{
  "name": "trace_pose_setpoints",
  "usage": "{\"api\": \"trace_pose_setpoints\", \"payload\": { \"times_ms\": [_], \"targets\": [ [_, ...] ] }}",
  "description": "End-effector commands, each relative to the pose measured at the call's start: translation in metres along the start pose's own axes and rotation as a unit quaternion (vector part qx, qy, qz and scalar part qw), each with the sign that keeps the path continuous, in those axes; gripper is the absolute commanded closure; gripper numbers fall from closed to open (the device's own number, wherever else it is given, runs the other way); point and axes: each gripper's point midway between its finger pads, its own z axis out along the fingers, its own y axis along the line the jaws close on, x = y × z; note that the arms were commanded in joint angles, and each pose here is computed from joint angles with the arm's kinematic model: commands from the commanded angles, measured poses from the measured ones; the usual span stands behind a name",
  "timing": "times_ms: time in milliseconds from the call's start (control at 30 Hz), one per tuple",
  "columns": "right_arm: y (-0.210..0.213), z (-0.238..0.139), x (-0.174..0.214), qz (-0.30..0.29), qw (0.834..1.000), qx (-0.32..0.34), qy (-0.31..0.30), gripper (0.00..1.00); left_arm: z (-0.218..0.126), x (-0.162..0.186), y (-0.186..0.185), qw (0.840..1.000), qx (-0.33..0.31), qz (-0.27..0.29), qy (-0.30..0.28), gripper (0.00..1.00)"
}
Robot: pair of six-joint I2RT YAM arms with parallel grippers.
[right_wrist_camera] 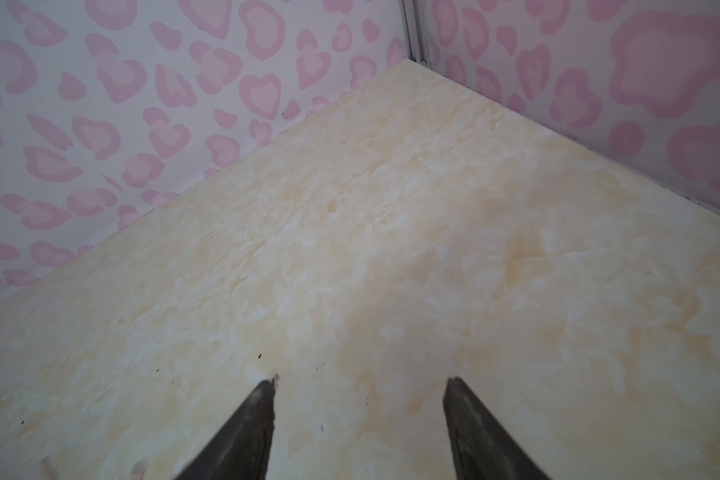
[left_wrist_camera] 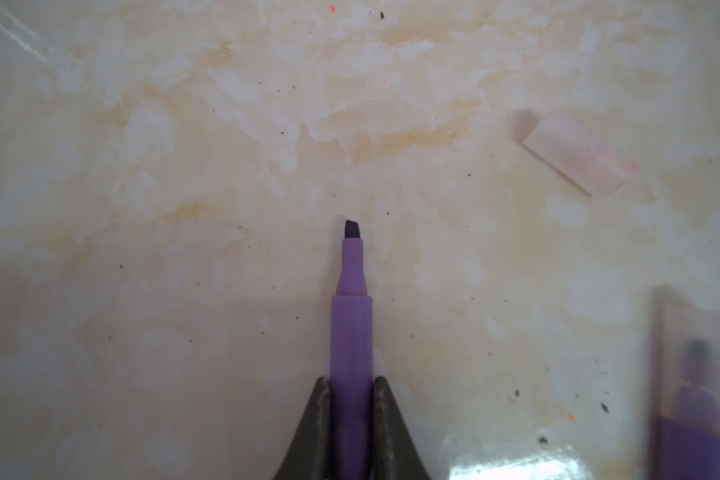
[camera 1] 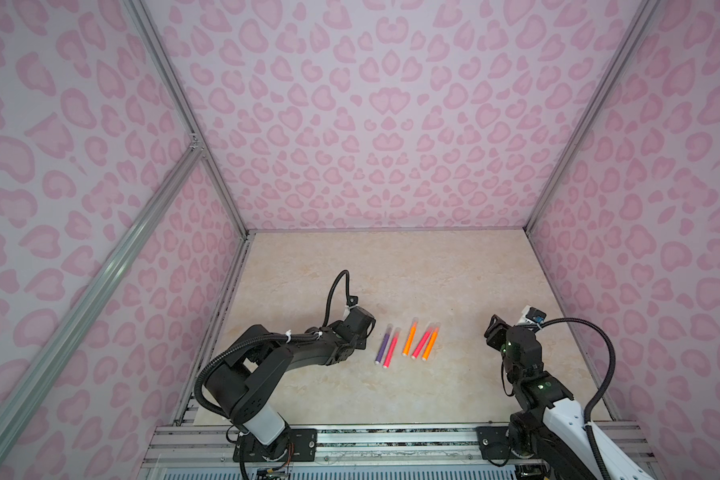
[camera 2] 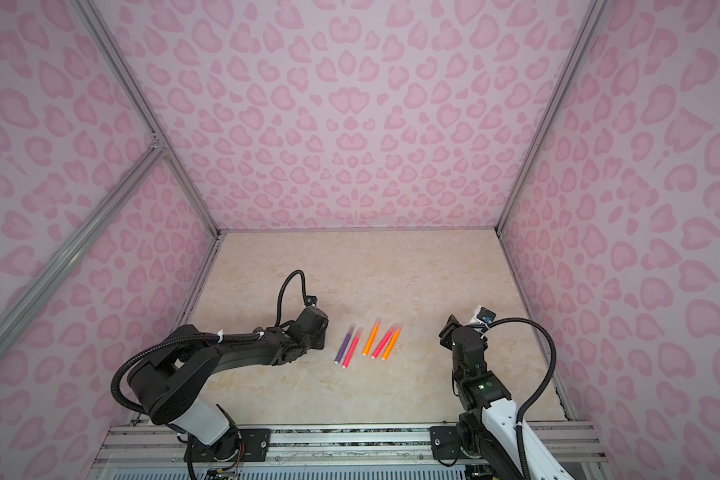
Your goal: Insert the pens into the pen caps
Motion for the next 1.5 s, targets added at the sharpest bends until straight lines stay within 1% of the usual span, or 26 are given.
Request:
{"api": "trace_pose_setpoints", "payload": {
  "times_ms": [0, 67, 100, 167, 233, 333, 367, 433, 500, 567, 667, 833, 967, 1067, 1167, 1267, 1333, 1467],
  "targets": [
    [0.0, 0.0, -0.001, -0.002, 1.0, -0.001, -0.004, 0.34, -0.005, 0.025, 0.001, 0.999, 0.012, 0.013, 0.049, 0.9],
    [0.009, -0.001, 0.002, 0.007, 1.0, -0.024, 0.009, 0.34, -0.011, 0.021, 0.0, 0.999, 0.023, 0.009, 0.04, 0.97],
    [0.017, -0.002, 0.007, 0.016, 0.999, -0.045, 0.02, 0.34, -0.016, 0.017, -0.001, 0.999, 0.032, 0.005, 0.03, 0.97],
    [0.049, -0.01, 0.02, 0.043, 0.991, -0.122, 0.044, 0.34, -0.029, 0.01, -0.005, 0.998, 0.063, -0.007, -0.002, 0.97],
    [0.086, -0.028, 0.028, 0.046, 0.981, -0.182, 0.049, 0.34, -0.047, 0.001, -0.01, 0.994, 0.103, -0.012, -0.041, 0.97],
    [0.139, -0.072, 0.032, 0.031, 0.966, -0.256, 0.026, 0.33, -0.079, -0.008, -0.018, 0.981, 0.163, -0.011, -0.108, 0.97],
    [0.157, -0.089, 0.034, 0.031, 0.958, -0.284, 0.026, 0.33, -0.089, -0.009, -0.02, 0.975, 0.183, -0.009, -0.129, 0.97],
    [0.188, -0.113, 0.046, 0.028, 0.943, -0.329, 0.048, 0.34, -0.108, -0.01, -0.025, 0.963, 0.218, -0.006, -0.159, 0.97],
    [0.214, -0.125, 0.063, 0.031, 0.93, -0.358, 0.082, 0.36, -0.126, -0.011, -0.031, 0.95, 0.251, 0.0, -0.187, 0.97],
    [0.244, -0.133, 0.081, 0.022, 0.915, -0.385, 0.118, 0.4, -0.143, -0.008, -0.038, 0.935, 0.283, 0.009, -0.214, 0.97],
    [0.278, -0.144, 0.101, 0.0, 0.904, -0.402, 0.143, 0.43, -0.159, -0.006, -0.034, 0.921, 0.299, 0.006, -0.248, 0.97],
    [0.315, -0.169, 0.122, -0.015, 0.882, -0.442, 0.16, 0.42, -0.171, -0.004, -0.023, 0.912, 0.303, 0.003, -0.277, 0.97],
    [0.333, -0.177, 0.134, -0.02, 0.875, -0.452, 0.17, 0.42, -0.182, -0.002, -0.027, 0.899, 0.331, 0.005, -0.287, 0.97],
    [0.343, -0.181, 0.139, -0.018, 0.869, -0.462, 0.178, 0.43, -0.184, -0.001, -0.027, 0.896, 0.336, 0.007, -0.291, 0.97],
    [0.35, -0.181, 0.143, -0.024, 0.869, -0.46, 0.18, 0.44, -0.185, -0.002, -0.026, 0.895, 0.336, 0.007, -0.293, 0.97],
    [0.355, -0.18, 0.147, -0.023, 0.871, -0.456, 0.183, 0.46, -0.188, -0.002, -0.028, 0.891, 0.345, 0.007, -0.295, 0.97],
    [0.356, -0.179, 0.149, -0.018, 0.871, -0.456, 0.182, 0.48, -0.19, -0.001, -0.028, 0.89, 0.348, 0.006, -0.296, 0.97],
    [0.357, -0.172, 0.15, -0.003, 0.878, -0.446, 0.174, 0.54, -0.195, -0.002, -0.027, 0.885, 0.356, 0.005, -0.302, 0.97]
  ]
}}
